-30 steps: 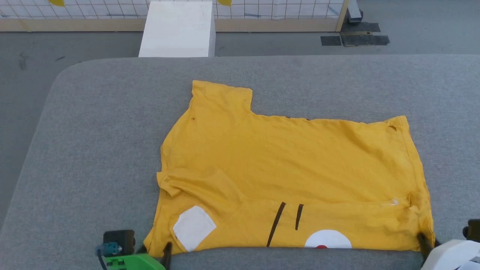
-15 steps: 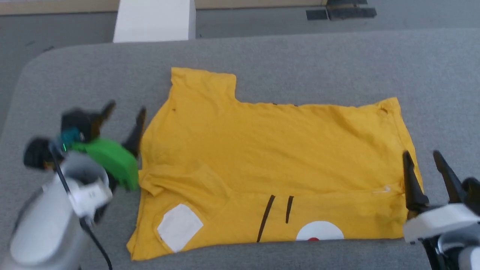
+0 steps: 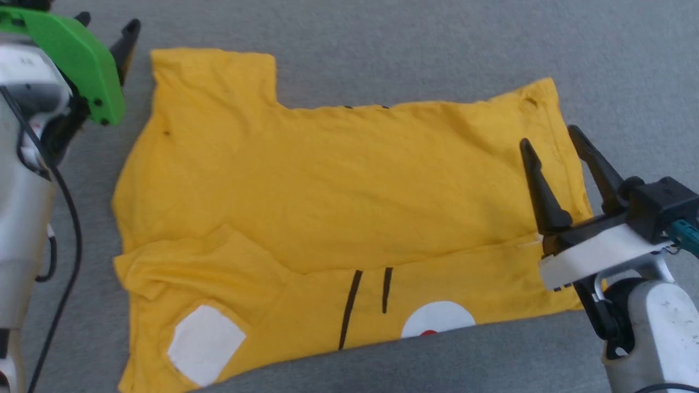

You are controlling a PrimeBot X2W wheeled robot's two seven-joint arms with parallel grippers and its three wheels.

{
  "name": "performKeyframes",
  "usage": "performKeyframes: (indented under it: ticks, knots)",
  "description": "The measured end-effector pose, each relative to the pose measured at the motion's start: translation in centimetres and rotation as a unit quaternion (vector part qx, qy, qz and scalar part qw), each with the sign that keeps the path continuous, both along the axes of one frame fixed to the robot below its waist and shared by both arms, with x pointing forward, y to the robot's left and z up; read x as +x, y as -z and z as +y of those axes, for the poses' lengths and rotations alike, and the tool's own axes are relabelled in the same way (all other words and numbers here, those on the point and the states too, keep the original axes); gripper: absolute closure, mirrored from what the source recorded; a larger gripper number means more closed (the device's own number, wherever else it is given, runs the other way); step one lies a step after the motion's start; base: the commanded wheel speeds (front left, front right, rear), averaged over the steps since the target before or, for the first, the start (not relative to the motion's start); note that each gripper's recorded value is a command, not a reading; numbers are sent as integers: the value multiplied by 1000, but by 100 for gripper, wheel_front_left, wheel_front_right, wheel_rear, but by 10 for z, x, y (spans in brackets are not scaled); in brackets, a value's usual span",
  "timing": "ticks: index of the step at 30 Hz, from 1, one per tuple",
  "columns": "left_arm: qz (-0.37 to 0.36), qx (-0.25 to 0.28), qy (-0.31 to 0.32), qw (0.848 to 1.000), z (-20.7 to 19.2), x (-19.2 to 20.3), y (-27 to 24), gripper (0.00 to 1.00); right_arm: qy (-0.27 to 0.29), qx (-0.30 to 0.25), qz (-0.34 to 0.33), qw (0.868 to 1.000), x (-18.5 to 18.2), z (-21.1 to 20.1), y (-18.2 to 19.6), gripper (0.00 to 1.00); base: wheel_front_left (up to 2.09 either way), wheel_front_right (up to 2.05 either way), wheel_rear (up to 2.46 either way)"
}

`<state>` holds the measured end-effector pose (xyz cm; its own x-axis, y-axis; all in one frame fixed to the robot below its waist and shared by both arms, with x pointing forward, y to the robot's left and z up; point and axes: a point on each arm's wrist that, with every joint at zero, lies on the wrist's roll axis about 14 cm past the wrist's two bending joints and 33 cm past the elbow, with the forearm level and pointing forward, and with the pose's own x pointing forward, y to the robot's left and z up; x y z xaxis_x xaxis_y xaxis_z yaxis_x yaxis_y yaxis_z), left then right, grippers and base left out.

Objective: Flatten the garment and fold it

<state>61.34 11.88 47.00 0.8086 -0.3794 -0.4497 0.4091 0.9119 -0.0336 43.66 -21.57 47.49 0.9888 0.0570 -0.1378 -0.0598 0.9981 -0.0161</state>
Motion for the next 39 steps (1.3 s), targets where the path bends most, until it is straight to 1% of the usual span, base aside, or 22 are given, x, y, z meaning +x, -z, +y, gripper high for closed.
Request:
performKeyframes:
  ticks: [3,5,7,11,14,15,16,17,22,25,29,32,35,39]
  knots:
    - [63,3,3,998,-9,7,28,0,8,1,8,1000,0,-2,8,0,0,0,0]
    - [109,3,5,994,-16,7,49,0,16,1,18,1000,-2,-7,15,0,0,0,0]
    - [140,-1,4,990,-23,7,64,0,26,0,24,999,-4,-12,20,0,0,0,0]
    - [194,13,0,981,-32,5,92,0,44,-5,37,998,-10,-22,29,0,0,0,0]
    - [209,25,-12,978,-33,8,100,0,56,-7,42,998,-14,-28,33,0,0,0,0]
    - [208,25,-13,978,-33,9,100,54,57,-7,43,997,-15,-29,33,0,0,0,0]
    - [207,25,-12,978,-34,10,100,89,59,-8,45,997,-16,-30,34,0,0,0,0]
    - [205,26,-11,978,-35,10,99,100,60,-8,46,997,-15,-31,35,0,0,0,0]
    - [195,32,-3,980,-35,8,95,100,64,-16,42,997,4,-40,25,0,0,0,0]
    - [189,34,2,981,-34,7,92,100,71,-16,76,994,23,-48,28,0,0,0,0]
    - [184,36,10,982,-34,4,92,100,85,3,145,986,51,-58,38,0,0,0,0]
    - [181,34,16,983,-34,2,92,100,96,21,211,973,67,-64,51,0,0,0,0]
    - [179,35,18,983,-32,1,93,100,100,36,283,953,76,-63,67,0,0,0,0]
    - [174,33,23,984,-31,0,93,100,96,27,361,927,79,-58,86,0,0,0,0]
